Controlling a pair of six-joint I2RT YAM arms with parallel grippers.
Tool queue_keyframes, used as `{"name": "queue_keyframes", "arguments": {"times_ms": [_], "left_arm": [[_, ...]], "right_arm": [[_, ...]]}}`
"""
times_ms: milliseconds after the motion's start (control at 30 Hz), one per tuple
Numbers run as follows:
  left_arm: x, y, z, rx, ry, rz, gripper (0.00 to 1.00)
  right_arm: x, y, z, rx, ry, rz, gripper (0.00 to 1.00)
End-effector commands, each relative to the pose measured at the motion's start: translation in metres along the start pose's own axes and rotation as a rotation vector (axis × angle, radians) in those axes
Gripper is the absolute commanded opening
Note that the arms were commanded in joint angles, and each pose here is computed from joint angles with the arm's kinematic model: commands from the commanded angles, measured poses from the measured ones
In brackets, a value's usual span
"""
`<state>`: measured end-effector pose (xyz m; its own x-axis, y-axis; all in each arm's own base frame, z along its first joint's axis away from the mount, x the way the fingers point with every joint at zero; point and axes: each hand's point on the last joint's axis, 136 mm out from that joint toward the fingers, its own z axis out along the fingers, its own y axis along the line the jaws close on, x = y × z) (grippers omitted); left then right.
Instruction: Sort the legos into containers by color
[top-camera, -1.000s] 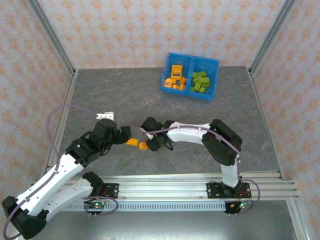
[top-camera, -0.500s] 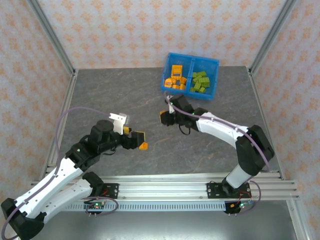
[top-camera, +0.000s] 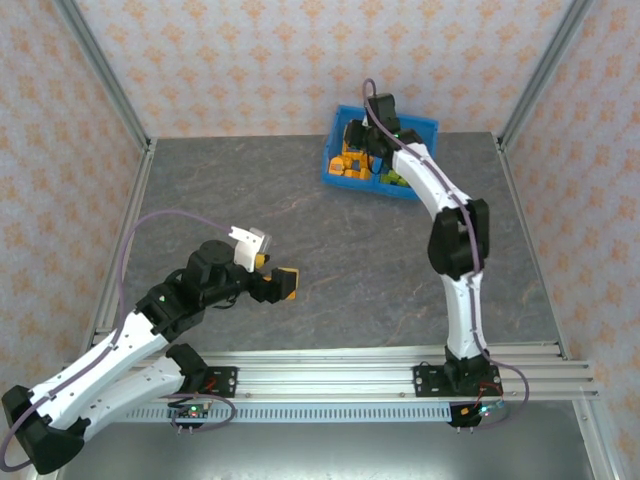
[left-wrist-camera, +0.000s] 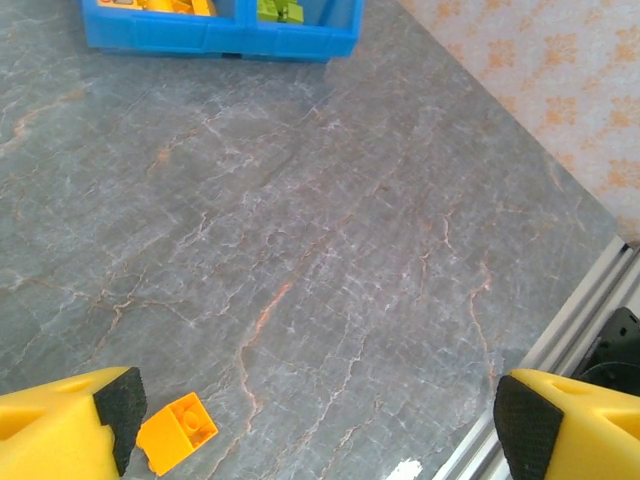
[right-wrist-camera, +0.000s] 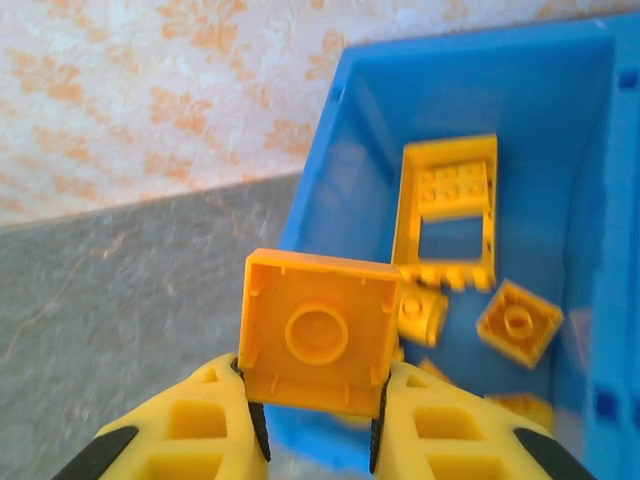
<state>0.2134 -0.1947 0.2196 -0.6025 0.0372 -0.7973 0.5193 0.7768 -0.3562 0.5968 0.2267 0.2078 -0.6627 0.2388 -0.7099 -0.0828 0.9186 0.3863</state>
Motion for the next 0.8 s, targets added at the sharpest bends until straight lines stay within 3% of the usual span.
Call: {"name": "queue_keyframes", "arguments": {"times_ms": [0, 233, 500, 633, 767], "left_arm": [[-0.010, 0.001, -0.003, -0.032, -0.009, 0.025, 0.95], [-0.003, 0.012, 0.003, -0.087, 0.032, 0.016, 0.97], [0.017, 0.028, 0.014, -0.177, 0.139, -0.061, 0.98], [0.037, 0.037, 0.026, -0.240, 0.241, -0.125, 0.99], [0.058, 0.044, 0.038, -0.315, 0.316, -0.127, 0.97]], "right_arm": [[0.020, -0.020, 0.022, 0.090, 0.110, -0.008, 0.27], [-0.003, -0.010, 0.035, 0.055, 0.049, -0.008, 0.52], [-0.021, 0.014, -0.018, -0.009, 0.055, -0.011, 0.55], [0.011, 0.029, -0.055, -0.067, 0.120, -0.005, 0.57], [0.049, 0.042, -0.119, -0.141, 0.096, -0.008, 0.62]]}}
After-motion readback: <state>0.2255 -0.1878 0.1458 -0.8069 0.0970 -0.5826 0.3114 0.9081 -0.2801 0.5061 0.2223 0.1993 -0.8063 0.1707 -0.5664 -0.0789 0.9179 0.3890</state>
